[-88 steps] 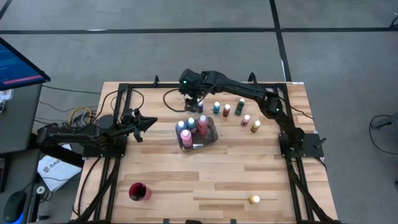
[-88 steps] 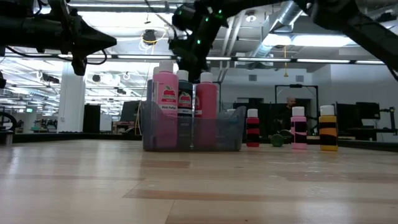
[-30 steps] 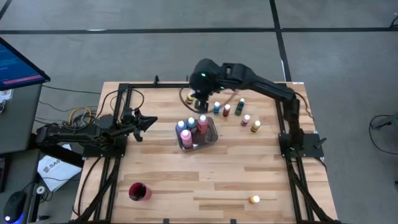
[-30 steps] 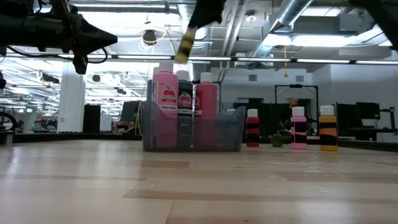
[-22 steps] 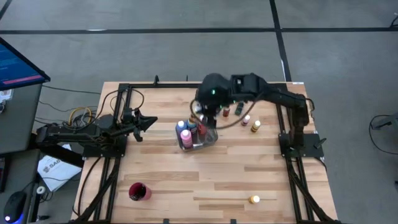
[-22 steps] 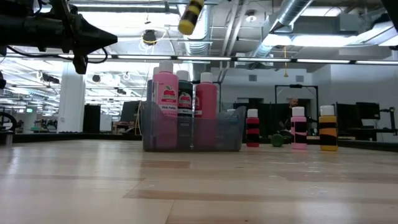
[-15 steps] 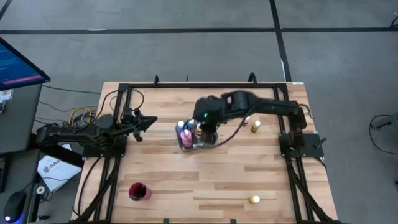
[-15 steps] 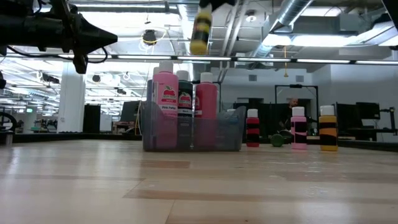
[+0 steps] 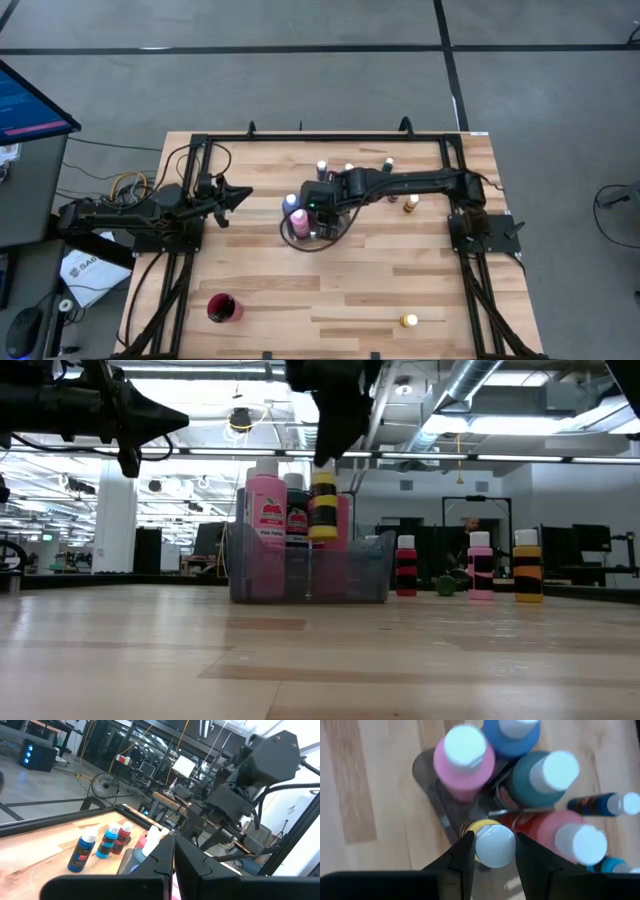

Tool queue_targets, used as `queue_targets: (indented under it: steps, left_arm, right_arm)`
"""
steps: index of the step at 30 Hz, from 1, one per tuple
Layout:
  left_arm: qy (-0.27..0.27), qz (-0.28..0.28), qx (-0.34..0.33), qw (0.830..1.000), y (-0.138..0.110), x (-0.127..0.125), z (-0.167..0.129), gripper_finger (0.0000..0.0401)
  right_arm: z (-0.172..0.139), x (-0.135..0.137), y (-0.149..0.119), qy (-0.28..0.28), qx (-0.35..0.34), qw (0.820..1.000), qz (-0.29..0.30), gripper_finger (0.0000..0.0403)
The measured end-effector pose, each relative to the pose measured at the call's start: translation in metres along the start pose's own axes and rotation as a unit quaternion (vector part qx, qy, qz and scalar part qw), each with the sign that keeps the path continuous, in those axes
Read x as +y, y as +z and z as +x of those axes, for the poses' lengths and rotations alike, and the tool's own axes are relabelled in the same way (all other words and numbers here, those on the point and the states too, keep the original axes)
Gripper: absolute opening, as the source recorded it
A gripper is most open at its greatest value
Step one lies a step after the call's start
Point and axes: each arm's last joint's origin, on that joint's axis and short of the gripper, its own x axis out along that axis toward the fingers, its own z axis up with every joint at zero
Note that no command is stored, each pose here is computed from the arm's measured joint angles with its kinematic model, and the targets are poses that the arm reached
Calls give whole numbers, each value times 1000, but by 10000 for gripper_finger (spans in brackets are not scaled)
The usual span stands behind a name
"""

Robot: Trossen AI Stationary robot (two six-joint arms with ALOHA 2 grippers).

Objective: Pick & Place Paint Supplies
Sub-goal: Put the small yellow paint bottle into the black bin

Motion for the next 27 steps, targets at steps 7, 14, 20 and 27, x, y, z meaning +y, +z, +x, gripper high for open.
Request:
queue_targets:
  steps: [7,14,20,27]
  left_arm:
    - [-1,-1,-2,1000,0,0,0,3]
    - [-2,-2,-4,1000,1,0,0,3]
    - [-3,-2,-5,1000,1,0,0,3]
    - [-3,-2,-7,1000,1,-1,0,3]
  right_arm:
    - [14,0,4,6,-38,999,16,112]
    - [26,2,2,10,-50,998,24,113]
    - [34,6,3,26,-71,997,33,113]
    - [35,8,1,26,-66,997,30,113]
